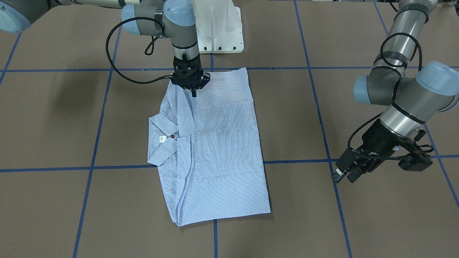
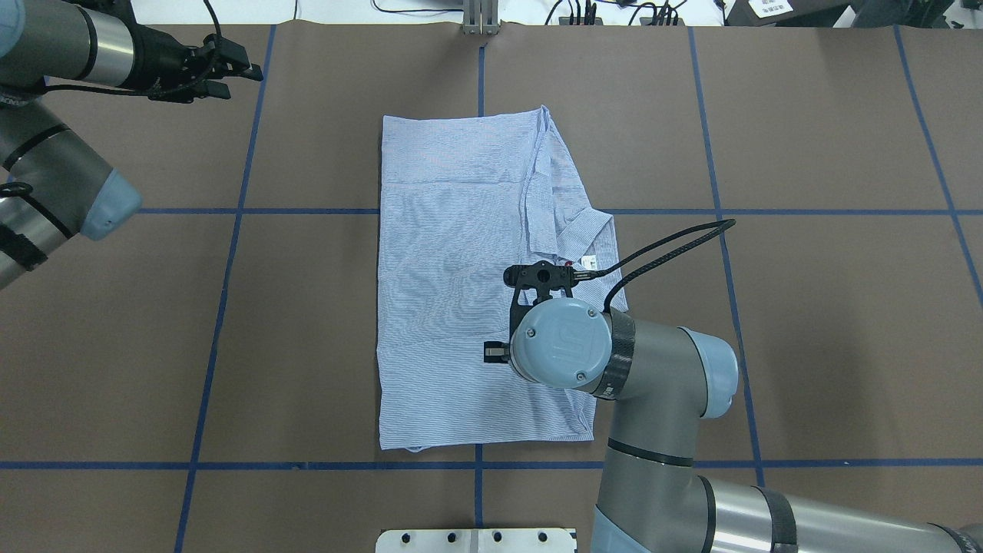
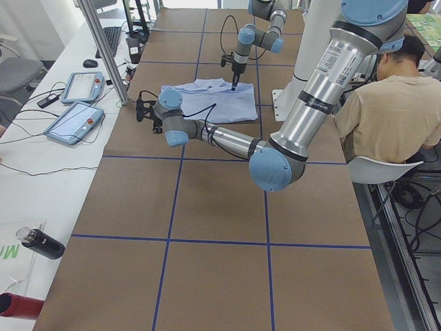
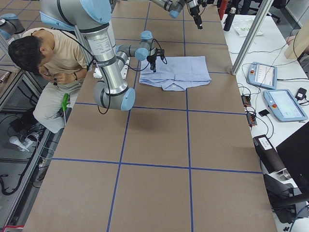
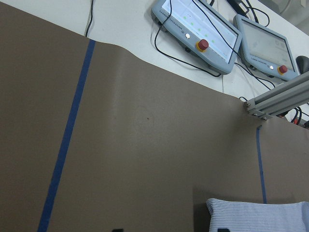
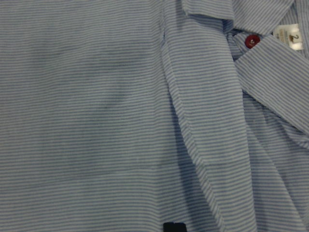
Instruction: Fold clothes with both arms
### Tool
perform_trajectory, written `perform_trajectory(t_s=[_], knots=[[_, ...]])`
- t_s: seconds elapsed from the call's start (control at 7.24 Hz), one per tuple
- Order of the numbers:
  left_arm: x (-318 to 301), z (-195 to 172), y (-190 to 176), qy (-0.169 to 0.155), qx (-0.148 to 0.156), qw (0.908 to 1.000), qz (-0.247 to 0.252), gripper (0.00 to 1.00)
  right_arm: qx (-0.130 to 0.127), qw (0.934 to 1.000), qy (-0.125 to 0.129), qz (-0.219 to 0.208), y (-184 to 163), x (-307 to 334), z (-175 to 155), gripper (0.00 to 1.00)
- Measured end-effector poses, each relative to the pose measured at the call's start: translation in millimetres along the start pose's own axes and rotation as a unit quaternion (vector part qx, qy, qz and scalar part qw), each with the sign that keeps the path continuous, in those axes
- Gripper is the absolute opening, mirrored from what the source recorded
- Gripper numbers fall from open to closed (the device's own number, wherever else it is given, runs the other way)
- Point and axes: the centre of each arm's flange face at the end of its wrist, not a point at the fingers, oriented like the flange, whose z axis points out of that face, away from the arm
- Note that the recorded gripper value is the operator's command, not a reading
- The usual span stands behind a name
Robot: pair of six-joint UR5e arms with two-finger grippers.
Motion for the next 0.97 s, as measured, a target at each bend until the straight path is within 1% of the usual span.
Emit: perform_trajectory(t_s=[0.28, 0.55, 0.83, 0.97], knots=[[-4.4, 0.6, 1.3, -0.003, -0.001, 1.0, -0.001, 0.72, -0.002, 0.9998, 0.012, -0.016, -1.0, 13.8, 9.4, 0.0], [-8.5, 1.0, 2.4, -0.005, -0.002, 1.0, -0.002, 0.72, -0.003, 0.9987, 0.025, -0.045, -13.8, 45.5, 13.4, 0.0], [-9.2, 1.5, 2.4, -0.006, -0.002, 1.0, -0.002, 0.71, -0.012, 0.997, 0.033, -0.069, -17.2, 99.6, 2.0, 0.0], [-9.3, 1.6, 2.3, -0.006, -0.002, 1.0, -0.002, 0.71, -0.015, 0.9966, 0.037, -0.072, -13.9, 124.1, -4.7, 0.0]])
